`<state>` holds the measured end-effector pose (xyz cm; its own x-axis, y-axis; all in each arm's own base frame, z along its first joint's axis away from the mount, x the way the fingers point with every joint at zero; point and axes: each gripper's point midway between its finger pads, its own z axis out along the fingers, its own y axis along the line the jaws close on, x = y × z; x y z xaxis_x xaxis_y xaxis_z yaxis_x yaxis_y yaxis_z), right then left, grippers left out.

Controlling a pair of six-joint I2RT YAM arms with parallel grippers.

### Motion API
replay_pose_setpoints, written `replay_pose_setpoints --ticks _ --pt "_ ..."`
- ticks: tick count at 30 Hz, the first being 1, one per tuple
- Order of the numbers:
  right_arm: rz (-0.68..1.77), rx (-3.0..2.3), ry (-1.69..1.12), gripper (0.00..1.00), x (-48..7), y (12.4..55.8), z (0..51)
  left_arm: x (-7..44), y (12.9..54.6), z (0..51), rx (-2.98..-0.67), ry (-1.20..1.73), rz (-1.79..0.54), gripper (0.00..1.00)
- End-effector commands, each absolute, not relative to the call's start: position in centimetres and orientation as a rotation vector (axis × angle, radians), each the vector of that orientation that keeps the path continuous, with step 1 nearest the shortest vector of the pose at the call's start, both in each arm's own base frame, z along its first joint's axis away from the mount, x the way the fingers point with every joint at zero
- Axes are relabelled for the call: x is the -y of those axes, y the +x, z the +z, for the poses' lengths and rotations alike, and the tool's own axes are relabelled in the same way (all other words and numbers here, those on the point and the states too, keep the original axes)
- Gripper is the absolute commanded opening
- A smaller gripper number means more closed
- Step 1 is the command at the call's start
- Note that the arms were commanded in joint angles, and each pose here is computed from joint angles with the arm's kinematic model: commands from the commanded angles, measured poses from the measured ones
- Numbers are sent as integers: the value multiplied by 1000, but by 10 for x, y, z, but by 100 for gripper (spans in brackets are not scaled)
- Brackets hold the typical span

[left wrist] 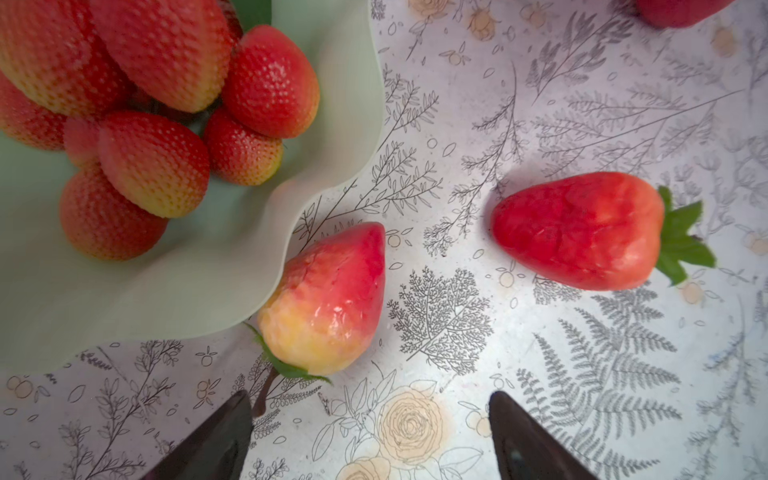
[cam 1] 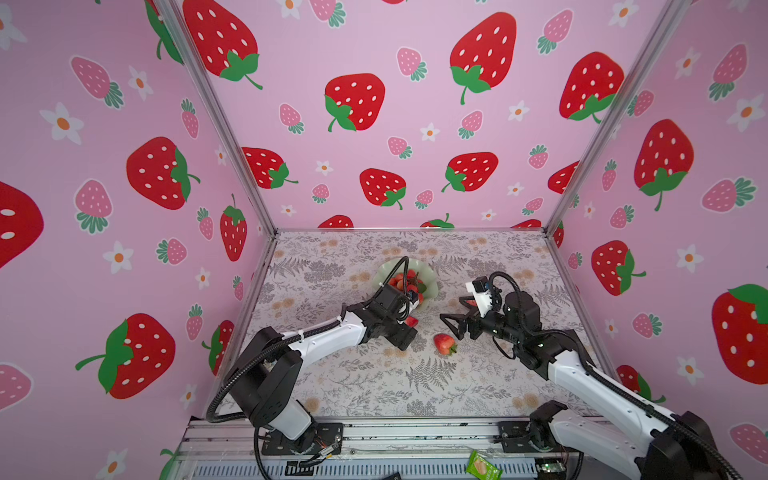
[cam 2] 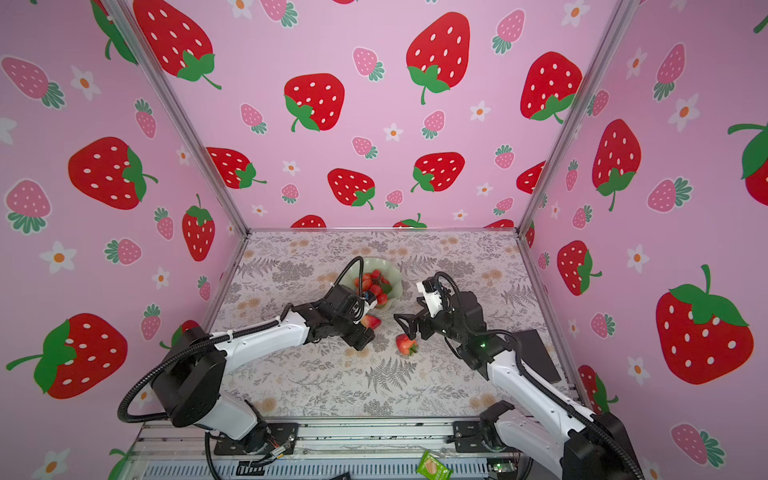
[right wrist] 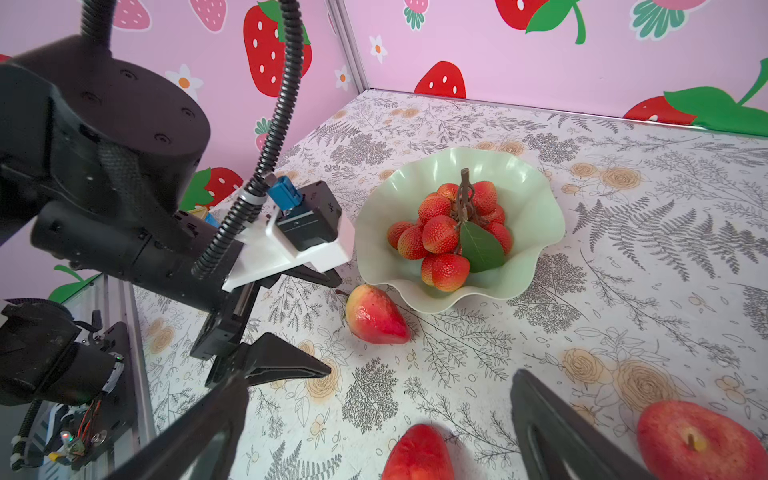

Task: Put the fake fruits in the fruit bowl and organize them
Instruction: 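Grasp the yellow-red peach with the left gripper and lift it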

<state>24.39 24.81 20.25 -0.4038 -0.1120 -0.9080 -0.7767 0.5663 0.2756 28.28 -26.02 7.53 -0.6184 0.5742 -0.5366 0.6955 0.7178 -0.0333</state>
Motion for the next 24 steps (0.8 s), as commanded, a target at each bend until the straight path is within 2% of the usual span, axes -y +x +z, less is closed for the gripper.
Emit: replay_pose_setpoints --ticks 1,7,17,22,24 --pt "901 -1837 -736 99 -250 244 206 265 296 87 -2366 938 -267 91" --pt "917 -1843 -744 99 -253 245 205 267 305 76 -2369 948 -212 91" --pt "917 -1847 -738 99 -253 245 204 290 314 61 -2369 976 -286 89" --pt "922 -1847 -737 99 -253 244 205 305 301 57 -2330 1046 -315 78" --pt "921 -1849 -736 99 -252 244 204 303 296 57 -2339 1049 -308 68"
